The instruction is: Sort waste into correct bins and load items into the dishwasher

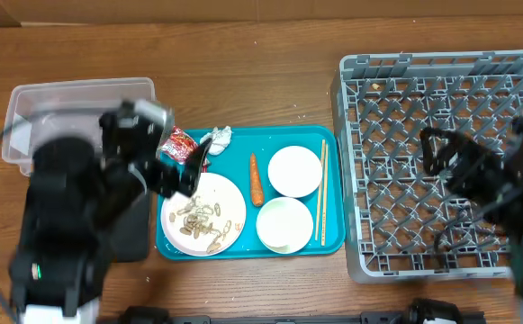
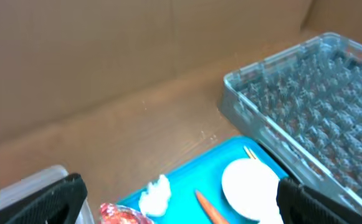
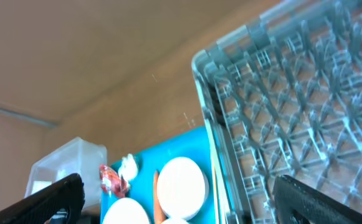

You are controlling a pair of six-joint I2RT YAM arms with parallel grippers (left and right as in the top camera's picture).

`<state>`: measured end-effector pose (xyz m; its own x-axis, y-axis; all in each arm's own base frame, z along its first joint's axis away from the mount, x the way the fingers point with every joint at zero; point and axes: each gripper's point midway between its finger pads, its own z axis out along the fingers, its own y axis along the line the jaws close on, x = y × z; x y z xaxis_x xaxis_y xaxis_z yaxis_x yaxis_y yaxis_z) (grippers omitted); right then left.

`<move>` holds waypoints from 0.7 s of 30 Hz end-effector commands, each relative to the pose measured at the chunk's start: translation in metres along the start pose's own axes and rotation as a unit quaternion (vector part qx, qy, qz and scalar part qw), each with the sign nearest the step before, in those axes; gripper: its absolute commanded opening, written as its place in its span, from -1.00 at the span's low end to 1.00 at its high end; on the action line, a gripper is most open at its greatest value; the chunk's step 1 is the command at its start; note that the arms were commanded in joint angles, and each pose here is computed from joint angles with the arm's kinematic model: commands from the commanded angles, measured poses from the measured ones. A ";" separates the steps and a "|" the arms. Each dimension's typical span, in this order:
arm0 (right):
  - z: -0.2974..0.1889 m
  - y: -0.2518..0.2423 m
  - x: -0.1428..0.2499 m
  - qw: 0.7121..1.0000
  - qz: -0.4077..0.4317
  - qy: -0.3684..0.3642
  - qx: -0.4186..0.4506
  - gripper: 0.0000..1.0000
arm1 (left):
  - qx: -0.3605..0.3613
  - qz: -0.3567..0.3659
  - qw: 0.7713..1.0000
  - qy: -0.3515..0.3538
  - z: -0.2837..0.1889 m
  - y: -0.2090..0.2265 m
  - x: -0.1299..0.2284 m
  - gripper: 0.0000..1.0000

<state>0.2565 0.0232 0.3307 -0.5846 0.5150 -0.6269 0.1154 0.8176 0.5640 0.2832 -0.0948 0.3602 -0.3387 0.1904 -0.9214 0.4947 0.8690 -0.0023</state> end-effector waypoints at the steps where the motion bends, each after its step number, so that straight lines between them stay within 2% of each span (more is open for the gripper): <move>1: 0.019 -0.004 -0.006 0.998 0.015 0.051 0.017 1.00 | 0.052 -0.036 0.998 0.019 0.014 -0.009 -0.023 1.00; 3: 0.033 -0.006 0.001 0.996 0.029 0.087 0.010 1.00 | 0.089 -0.075 0.993 0.036 0.023 -0.017 -0.022 1.00; 5: 0.050 -0.010 0.011 0.991 0.023 0.131 0.002 1.00 | 0.134 -0.090 0.986 0.044 0.036 -0.026 -0.021 0.99; 7: 0.061 -0.016 0.017 0.987 0.024 0.158 0.006 1.00 | 0.149 -0.096 0.983 0.051 0.044 -0.028 -0.018 1.00; 9: 0.066 -0.023 0.021 0.984 0.027 0.174 0.016 0.98 | 0.149 -0.103 0.982 0.061 0.051 -0.026 -0.014 0.99; 13: 0.071 -0.019 0.043 0.975 -0.020 0.222 0.010 0.76 | 0.148 -0.123 0.976 0.099 0.065 -0.022 0.004 1.00; 21: 0.074 0.022 0.124 0.937 -0.140 0.318 0.034 0.55 | 0.129 -0.171 0.971 0.105 0.071 -0.015 0.005 1.00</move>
<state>0.2577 0.1016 0.2335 -0.9510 0.1404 -0.2754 -0.0038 0.8854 0.4647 0.3298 -0.1359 0.3123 -0.6584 0.0863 -0.7477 0.5235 0.7663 -0.3725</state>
